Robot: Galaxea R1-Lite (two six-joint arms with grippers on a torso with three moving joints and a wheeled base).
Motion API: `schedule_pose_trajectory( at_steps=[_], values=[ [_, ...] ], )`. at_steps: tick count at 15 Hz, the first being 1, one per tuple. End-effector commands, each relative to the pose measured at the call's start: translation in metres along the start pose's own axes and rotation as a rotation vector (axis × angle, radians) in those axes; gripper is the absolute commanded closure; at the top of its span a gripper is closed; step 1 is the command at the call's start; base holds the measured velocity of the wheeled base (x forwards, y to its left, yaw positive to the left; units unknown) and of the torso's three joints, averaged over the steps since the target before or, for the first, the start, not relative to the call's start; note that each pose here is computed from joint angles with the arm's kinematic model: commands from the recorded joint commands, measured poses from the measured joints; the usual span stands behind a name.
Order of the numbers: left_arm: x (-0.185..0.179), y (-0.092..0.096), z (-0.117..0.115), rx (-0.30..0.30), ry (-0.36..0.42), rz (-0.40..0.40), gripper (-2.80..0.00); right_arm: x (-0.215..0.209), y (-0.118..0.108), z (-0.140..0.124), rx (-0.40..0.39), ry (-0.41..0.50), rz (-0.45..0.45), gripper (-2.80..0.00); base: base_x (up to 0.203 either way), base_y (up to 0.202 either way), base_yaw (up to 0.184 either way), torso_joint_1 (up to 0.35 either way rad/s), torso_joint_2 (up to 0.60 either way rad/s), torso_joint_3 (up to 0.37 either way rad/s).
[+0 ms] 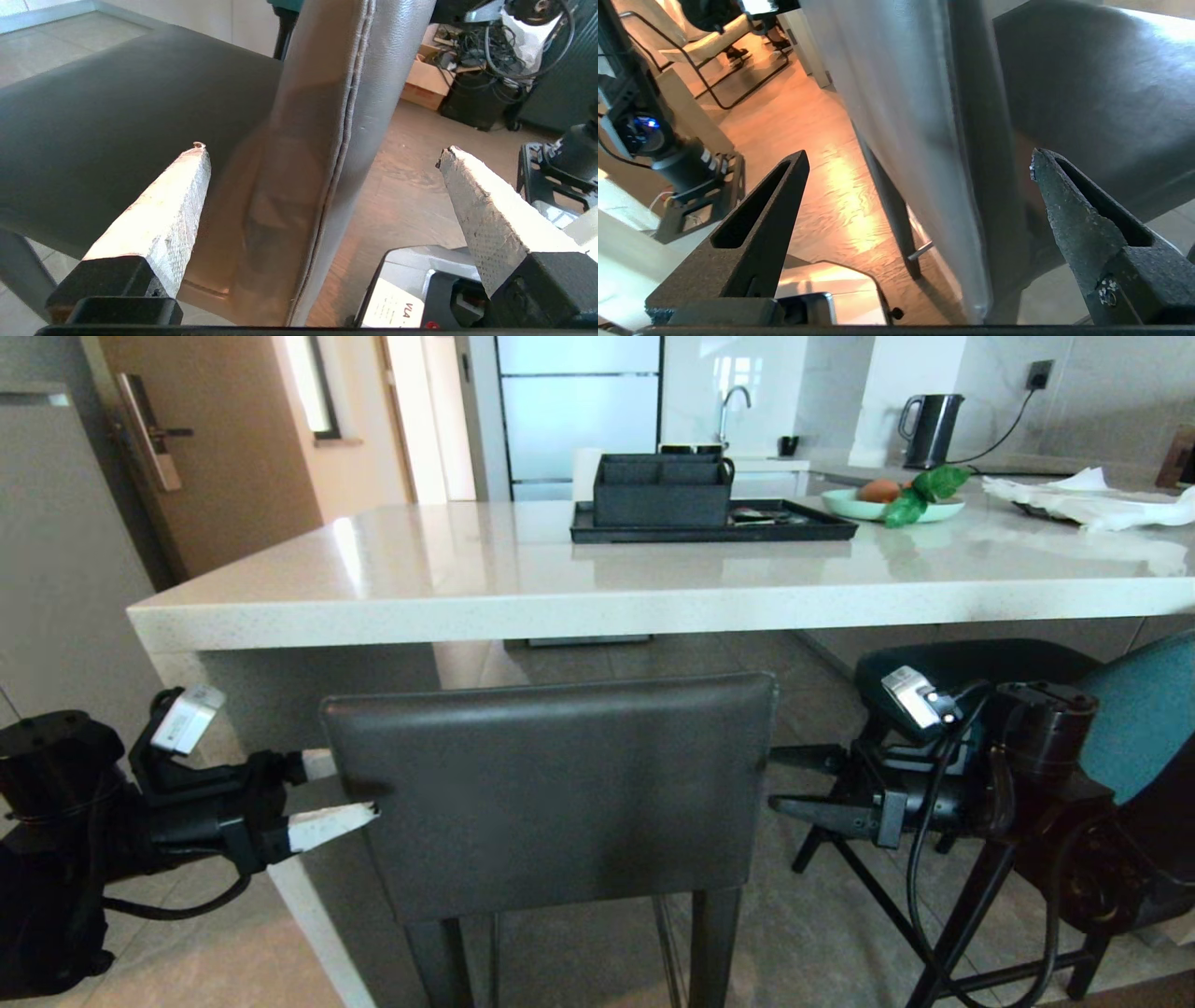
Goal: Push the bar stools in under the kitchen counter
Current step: Pull the gray chair out from under the dining table
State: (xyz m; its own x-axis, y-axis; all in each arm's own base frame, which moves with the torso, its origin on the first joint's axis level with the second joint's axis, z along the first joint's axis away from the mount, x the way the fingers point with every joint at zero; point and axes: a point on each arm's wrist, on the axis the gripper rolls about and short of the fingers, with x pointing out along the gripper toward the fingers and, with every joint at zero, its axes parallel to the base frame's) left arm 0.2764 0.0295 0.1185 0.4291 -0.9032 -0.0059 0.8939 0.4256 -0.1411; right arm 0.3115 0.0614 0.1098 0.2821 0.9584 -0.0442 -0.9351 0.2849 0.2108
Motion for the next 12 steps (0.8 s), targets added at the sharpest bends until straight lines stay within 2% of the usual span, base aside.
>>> schedule_pose_trajectory(
  at_steps=[1,5,12],
  values=[
    [-0.001,-0.003,0.001,0.007,-0.001,-0.008,-2.8,0.001,-0.005,0.001,-0.024,-0.01,0.004,-2.8,0.0,0.0,0.0,0.0,0.0,0.0],
    [0.001,-0.002,-0.002,-0.004,0.003,-0.015,-2.8,0.016,-0.022,0.009,-0.172,-0.047,0.043,-2.8,0.0,0.0,0.0,0.0,0.0,0.0],
    [0.007,0.003,-0.003,0.003,0.004,-0.032,-2.8,0.041,-0.017,-0.006,-0.146,-0.022,0.119,-2.8,0.0,0.0,0.0,0.0,0.0,0.0]
  ],
)
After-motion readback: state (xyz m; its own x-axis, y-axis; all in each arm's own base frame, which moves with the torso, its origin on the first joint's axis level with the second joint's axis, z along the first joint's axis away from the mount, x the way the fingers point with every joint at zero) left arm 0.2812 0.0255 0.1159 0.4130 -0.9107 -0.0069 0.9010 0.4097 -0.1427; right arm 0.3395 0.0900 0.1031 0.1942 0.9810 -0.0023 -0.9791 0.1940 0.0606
